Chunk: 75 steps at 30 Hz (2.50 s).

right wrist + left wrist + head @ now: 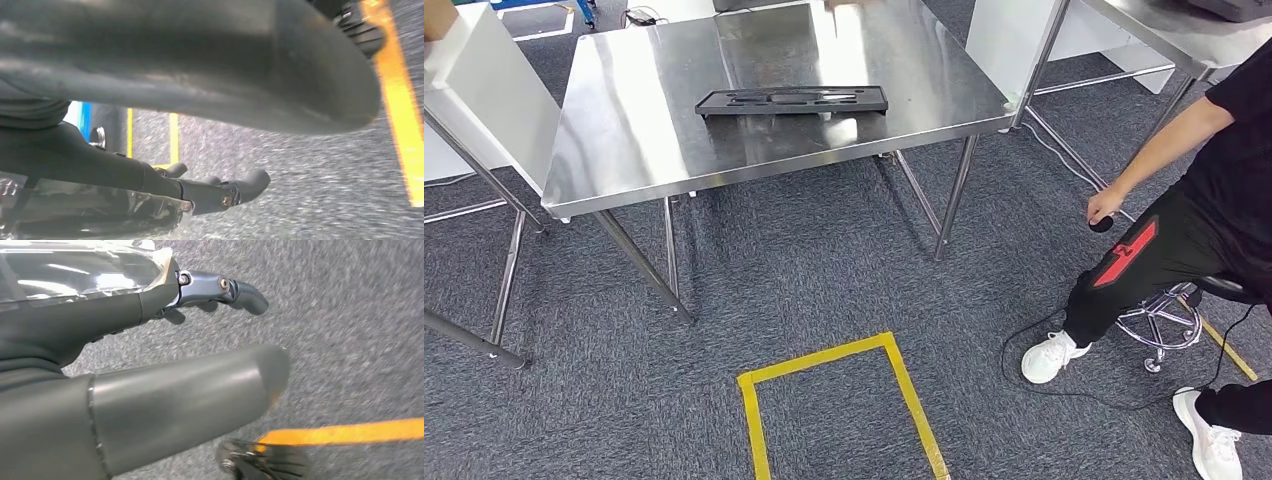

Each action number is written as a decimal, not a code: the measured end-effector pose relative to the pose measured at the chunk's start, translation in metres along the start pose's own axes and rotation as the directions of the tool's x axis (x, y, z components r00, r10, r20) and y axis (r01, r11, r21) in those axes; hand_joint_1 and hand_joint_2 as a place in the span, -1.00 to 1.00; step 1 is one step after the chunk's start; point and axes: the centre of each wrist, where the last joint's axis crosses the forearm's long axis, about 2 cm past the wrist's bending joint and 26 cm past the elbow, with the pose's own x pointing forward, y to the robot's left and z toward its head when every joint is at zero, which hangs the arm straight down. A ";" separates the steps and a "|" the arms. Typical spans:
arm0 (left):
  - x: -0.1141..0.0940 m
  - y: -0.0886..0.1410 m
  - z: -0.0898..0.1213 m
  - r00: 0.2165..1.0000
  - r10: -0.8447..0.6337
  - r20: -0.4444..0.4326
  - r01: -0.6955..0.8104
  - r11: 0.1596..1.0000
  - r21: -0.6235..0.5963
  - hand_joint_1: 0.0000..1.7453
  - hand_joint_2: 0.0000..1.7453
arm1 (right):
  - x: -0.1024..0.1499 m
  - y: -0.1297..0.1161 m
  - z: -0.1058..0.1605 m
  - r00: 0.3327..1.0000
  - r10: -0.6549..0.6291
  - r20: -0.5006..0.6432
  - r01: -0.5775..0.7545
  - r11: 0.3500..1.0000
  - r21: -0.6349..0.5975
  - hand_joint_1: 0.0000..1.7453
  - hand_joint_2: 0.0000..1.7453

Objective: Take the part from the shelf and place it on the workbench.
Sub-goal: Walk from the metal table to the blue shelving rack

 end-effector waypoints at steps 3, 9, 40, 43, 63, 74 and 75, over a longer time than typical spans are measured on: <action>0.000 0.000 0.000 1.000 -0.002 0.000 0.002 1.000 0.000 -1.00 -1.00 | 0.000 0.000 0.000 1.000 0.000 0.001 0.000 1.000 0.000 -1.00 -1.00; 0.004 0.003 -0.002 1.000 -0.013 0.021 0.013 1.000 -0.023 -1.00 -1.00 | 0.001 0.003 0.001 1.000 0.014 0.022 -0.014 1.000 -0.011 -1.00 -1.00; -0.002 -0.003 0.001 1.000 0.000 0.005 0.001 0.999 -0.039 -1.00 -1.00 | -0.002 0.013 0.003 0.985 0.173 0.027 -0.173 0.985 0.006 -1.00 -1.00; -0.001 -0.003 0.001 1.000 0.004 0.002 -0.004 0.999 -0.039 -1.00 -1.00 | -0.003 0.016 0.004 0.983 0.182 0.018 -0.182 0.983 0.010 -1.00 -1.00; 0.000 -0.001 0.000 0.998 0.052 -0.024 -0.052 0.998 0.020 -1.00 -1.00 | 0.000 0.032 0.008 0.962 0.269 0.044 -0.270 0.962 0.037 -1.00 -1.00; 0.000 -0.005 0.001 0.997 0.076 -0.033 -0.075 0.997 0.035 -1.00 -1.00 | 0.000 0.033 0.008 0.950 0.306 0.066 -0.309 0.950 0.041 -1.00 -1.00; 0.000 -0.005 0.002 0.996 0.077 -0.038 -0.076 0.996 0.038 -1.00 -1.00 | 0.001 0.034 0.009 0.945 0.318 0.072 -0.321 0.946 0.042 -1.00 -1.00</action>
